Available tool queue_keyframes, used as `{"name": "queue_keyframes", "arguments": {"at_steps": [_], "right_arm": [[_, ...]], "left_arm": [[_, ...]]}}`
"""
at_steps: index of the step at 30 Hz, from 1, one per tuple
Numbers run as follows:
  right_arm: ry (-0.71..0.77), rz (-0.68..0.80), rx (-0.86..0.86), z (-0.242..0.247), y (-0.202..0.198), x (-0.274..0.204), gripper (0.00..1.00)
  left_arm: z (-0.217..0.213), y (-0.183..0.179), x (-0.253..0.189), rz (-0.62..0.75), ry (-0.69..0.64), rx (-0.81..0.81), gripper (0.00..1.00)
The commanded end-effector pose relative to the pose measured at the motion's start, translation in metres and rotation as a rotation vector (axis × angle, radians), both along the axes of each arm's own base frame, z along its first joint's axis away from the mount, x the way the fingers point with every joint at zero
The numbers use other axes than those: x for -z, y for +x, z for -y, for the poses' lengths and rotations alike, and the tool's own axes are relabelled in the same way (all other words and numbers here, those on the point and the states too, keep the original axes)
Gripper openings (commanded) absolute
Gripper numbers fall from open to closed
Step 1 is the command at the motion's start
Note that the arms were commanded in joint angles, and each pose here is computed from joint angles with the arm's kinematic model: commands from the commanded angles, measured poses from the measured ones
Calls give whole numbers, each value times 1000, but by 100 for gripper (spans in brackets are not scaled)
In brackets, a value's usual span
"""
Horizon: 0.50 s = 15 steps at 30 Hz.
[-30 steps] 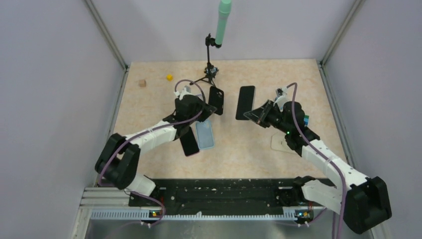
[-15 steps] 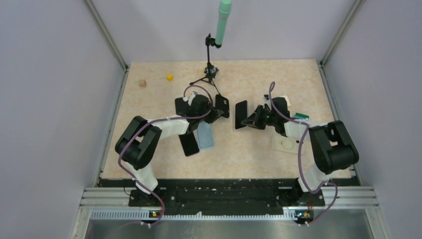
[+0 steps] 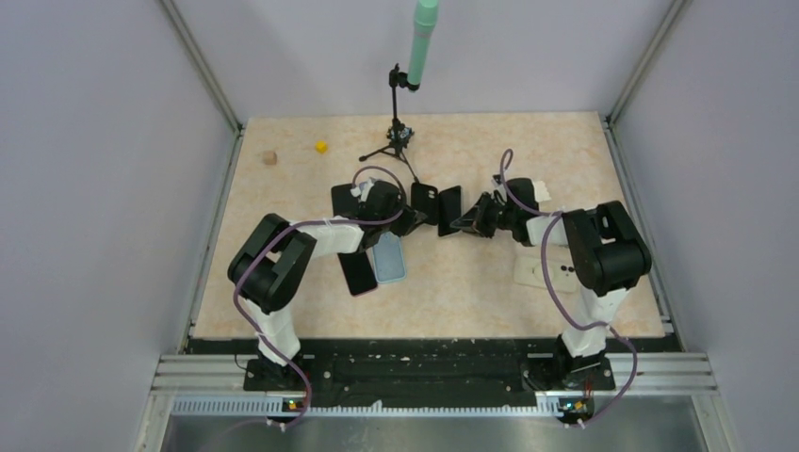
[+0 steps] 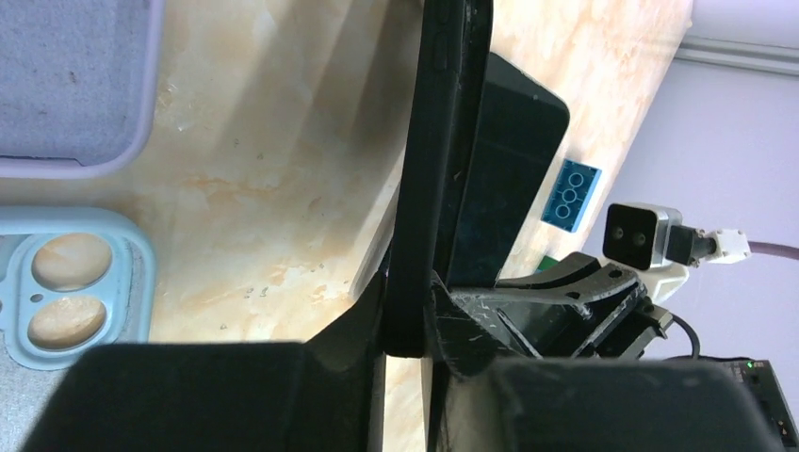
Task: Take the phone out of the phone case
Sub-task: Place the phone at the center of the board.
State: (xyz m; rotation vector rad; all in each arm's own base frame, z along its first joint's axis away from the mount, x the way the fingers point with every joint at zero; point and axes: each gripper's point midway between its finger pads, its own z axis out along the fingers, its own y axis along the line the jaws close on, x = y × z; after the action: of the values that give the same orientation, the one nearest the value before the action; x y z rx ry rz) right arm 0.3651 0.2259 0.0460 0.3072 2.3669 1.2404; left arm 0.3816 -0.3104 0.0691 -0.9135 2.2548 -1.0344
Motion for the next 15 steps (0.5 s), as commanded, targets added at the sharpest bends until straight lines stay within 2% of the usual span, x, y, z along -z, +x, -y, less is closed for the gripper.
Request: {"name": "queue_keyframes", "arguments": {"at_steps": [1,7,12,15], "right_arm": [[33,78,13,-1,25,-17,5],[-11,46,45,6,31,-3,19],[-89,54,57,15,31,2,38],[-164,72,75,26,29,1,55]], "left_arm": [[6,2,-10,10,-20,1,20],[3,-3,-9,-13,15,22,48],[0,-9,-18,-14,30,38,59],[-3,-13,-26,-9,57,55,63]]}}
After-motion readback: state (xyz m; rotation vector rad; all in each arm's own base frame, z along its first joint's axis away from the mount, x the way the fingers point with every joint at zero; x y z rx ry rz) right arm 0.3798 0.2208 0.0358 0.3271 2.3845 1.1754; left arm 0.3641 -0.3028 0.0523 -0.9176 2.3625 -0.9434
